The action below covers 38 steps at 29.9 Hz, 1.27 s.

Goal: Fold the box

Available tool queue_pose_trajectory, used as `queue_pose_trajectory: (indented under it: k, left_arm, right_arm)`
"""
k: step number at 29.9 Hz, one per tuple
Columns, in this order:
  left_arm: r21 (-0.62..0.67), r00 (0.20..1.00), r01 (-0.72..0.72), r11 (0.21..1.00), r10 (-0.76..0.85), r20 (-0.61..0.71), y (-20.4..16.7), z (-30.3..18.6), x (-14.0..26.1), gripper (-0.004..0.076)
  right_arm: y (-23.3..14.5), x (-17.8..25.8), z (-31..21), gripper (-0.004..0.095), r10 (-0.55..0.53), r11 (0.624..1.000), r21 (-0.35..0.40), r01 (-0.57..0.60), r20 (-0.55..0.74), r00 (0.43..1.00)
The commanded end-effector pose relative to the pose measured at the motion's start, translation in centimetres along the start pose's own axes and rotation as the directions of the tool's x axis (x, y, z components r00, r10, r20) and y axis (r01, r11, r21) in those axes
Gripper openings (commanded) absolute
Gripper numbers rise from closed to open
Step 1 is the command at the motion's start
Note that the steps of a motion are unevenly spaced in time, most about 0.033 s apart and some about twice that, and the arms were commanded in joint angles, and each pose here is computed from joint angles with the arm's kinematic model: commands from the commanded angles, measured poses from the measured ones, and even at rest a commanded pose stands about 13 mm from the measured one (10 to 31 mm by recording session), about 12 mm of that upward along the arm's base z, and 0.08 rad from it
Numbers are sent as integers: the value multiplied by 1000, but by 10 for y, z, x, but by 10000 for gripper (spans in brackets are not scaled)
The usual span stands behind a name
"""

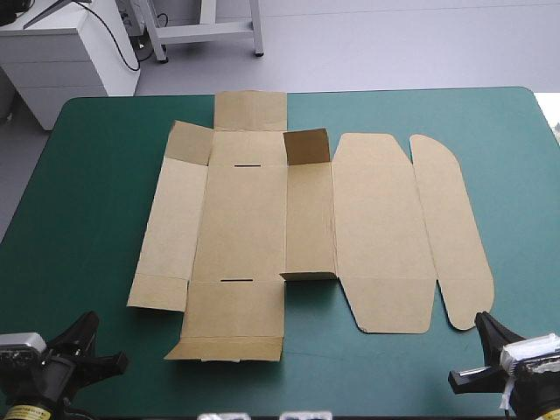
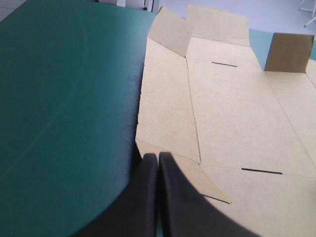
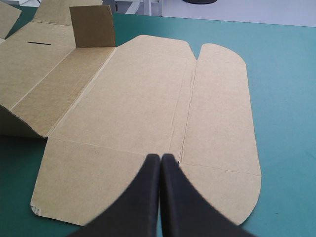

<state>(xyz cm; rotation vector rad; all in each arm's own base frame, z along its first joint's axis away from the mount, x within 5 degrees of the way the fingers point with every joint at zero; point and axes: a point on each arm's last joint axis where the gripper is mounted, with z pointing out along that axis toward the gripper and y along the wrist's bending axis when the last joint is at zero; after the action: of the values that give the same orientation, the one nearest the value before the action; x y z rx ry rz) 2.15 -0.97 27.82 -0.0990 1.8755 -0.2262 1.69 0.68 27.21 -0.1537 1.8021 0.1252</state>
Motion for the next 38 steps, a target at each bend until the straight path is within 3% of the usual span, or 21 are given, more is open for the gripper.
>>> queue_pose_trajectory:
  k: [1, 9, 13, 19, 21, 28, 32, 38]
  left_arm:
    - [0, 999, 16, 1000, -16, 50, -5, 3, -32, -8]
    - [-95, 994, -65, 993, 56, -97, -3, 41, -83, -8]
    - [-146, 962, -125, 981, 84, -258, 3, 76, -95, -8]
    - [-146, 890, -116, 983, 37, -455, 5, 124, -104, -4]
    - [-74, 856, -121, 990, 66, -513, 4, 139, -106, 20]
    - [106, 780, 131, 986, -37, -624, 26, 184, -115, 17]
    - [211, 708, 373, 904, -129, -695, 54, 208, -121, 17]
    - [108, 586, 533, 839, -274, -762, 83, 246, -111, 14]
  right_arm:
    - [0, -12, -8, -20, -8, 1000, 5, 8, 119, 993]
    - [0, -12, -8, -20, -8, 1000, 5, 8, 119, 993]
    - [0, -12, -8, -20, -8, 1000, 5, 8, 119, 993]
    - [0, -12, -8, -20, -8, 1000, 5, 8, 119, 993]
    - [0, -12, -8, -19, -8, 1000, 5, 8, 119, 993]
    - [0, -12, -8, -20, -8, 1000, 5, 8, 119, 993]
    - [0, -12, -8, -20, -8, 1000, 5, 8, 119, 993]
    - [0, -12, -8, -20, -8, 1000, 5, 8, 119, 993]
